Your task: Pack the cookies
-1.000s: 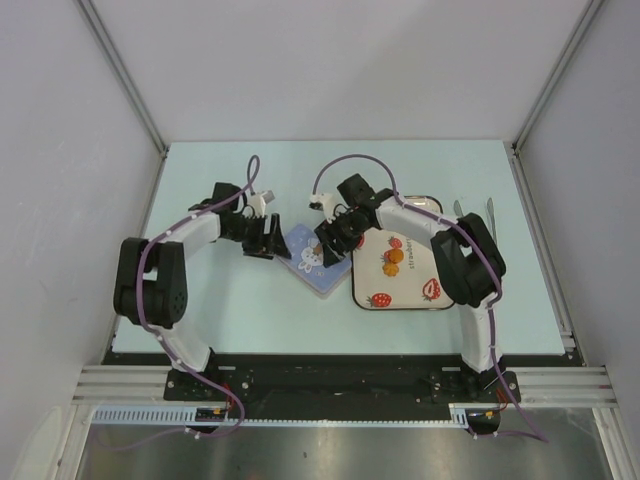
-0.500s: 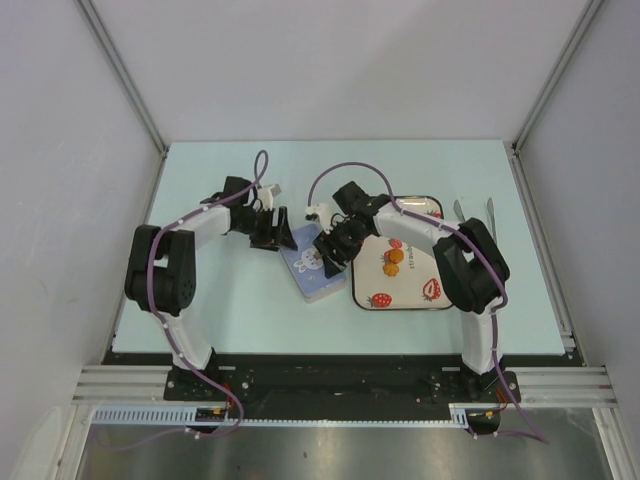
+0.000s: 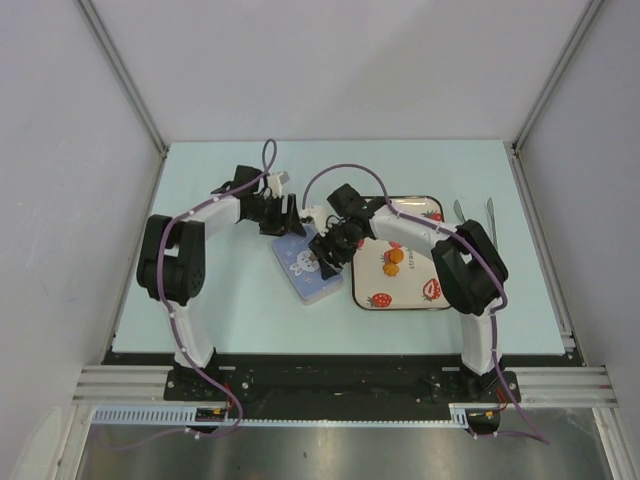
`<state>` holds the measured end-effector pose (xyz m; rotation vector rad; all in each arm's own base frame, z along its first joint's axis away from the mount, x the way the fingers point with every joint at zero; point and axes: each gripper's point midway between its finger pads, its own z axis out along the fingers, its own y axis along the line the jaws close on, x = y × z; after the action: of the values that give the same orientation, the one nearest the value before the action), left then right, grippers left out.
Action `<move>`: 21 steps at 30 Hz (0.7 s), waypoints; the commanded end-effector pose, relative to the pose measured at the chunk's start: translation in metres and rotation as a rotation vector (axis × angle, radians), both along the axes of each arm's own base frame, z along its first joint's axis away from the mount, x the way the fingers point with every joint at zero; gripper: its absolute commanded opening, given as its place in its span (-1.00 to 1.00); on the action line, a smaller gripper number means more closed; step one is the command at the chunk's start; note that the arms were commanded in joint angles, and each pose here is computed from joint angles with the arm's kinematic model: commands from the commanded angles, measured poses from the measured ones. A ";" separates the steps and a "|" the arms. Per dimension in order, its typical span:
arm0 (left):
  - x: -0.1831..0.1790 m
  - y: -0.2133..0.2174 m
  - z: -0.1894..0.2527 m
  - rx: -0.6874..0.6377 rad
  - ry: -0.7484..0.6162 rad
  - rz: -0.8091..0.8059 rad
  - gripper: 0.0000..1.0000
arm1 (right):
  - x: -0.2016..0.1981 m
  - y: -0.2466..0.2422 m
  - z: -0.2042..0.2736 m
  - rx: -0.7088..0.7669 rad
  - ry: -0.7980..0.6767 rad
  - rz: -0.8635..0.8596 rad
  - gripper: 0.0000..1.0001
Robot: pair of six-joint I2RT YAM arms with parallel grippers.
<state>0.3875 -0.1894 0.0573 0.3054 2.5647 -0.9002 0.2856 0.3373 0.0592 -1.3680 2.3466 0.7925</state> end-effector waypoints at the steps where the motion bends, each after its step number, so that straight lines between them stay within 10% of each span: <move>1: 0.019 -0.010 0.014 -0.009 -0.056 0.018 0.52 | 0.003 0.017 0.002 0.005 -0.038 0.030 0.32; 21: -0.044 0.047 0.084 0.130 -0.202 0.052 0.55 | 0.023 -0.007 0.014 -0.030 -0.092 -0.050 0.57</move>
<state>0.3780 -0.1557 0.1539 0.3092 2.3488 -0.7000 0.3037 0.3361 0.0595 -1.3214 2.3469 0.7123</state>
